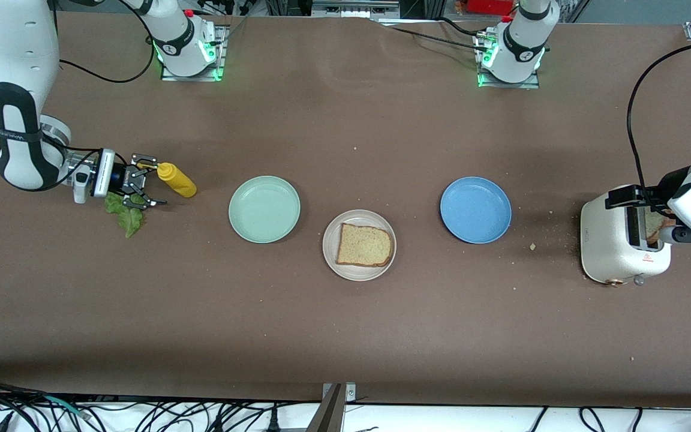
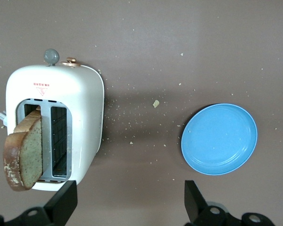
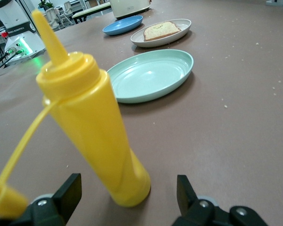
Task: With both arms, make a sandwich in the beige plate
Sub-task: 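Set the yellow bottle down and open the right gripper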
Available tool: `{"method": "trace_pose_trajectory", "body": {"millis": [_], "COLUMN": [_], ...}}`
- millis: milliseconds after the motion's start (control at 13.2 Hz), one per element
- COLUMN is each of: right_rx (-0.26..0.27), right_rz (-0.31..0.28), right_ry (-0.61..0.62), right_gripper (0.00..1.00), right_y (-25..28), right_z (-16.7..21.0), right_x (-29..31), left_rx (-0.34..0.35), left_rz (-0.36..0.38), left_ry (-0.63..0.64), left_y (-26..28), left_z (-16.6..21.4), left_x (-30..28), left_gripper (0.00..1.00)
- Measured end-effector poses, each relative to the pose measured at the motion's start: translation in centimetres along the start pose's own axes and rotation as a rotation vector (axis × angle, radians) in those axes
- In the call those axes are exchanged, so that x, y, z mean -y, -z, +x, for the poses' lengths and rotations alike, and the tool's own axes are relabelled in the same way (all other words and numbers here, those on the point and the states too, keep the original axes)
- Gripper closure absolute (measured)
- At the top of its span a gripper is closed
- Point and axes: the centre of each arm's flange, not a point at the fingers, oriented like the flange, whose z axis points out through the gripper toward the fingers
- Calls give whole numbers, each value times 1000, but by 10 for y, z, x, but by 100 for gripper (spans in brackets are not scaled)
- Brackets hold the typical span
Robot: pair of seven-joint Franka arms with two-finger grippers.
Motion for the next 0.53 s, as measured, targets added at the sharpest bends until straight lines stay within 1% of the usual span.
{"method": "trace_pose_trajectory", "body": {"millis": [227,530], "right_rx": [30,144], "right_rz": [-14,-47], "right_ry": [-42,-80], "right_gripper": [5,5], "right_y": [19,60], "right_z": [-15,-22], "right_x": [4,-1], "left_rx": [0,0], "left_rz": [0,0], "left_ry": [0,0], "left_y": [0,0], "left_z": [0,0], "left_x": [0,0], "left_gripper": [0,0]}}
